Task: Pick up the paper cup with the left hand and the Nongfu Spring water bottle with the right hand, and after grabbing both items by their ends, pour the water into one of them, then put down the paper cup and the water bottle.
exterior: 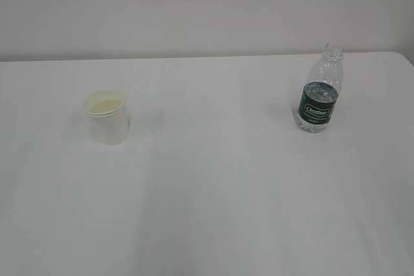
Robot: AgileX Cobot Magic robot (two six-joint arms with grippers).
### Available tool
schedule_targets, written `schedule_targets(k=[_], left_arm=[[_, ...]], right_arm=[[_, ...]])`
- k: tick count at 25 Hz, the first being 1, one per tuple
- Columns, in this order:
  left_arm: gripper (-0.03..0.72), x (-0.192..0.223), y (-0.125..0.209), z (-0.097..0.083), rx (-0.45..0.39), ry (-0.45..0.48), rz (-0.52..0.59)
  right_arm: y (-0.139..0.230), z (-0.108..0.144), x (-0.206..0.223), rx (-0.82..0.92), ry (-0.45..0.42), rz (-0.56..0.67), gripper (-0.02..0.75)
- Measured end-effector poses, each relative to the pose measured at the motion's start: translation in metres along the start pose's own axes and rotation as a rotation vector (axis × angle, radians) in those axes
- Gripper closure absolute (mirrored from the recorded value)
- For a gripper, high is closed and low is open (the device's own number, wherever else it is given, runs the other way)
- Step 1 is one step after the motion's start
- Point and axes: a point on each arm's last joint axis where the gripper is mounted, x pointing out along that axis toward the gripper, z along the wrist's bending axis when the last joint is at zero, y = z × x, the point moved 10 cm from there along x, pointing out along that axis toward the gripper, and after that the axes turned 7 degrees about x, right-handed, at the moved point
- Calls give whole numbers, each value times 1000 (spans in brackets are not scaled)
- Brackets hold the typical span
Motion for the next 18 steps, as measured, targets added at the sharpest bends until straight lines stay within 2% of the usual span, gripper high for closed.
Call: schedule_targets(k=[8,14,18], left_arm=[[121,-4,27,-17,-107,84,148],[121,-7,41,-19,-112,88,221],[121,-12,59,-19,-106,83,319]], right_arm=[[29,2,-11,27,-14,148,152],[34,-9,-23,-60,42,203,152],[45,-17,-26,-87,81,265,152]])
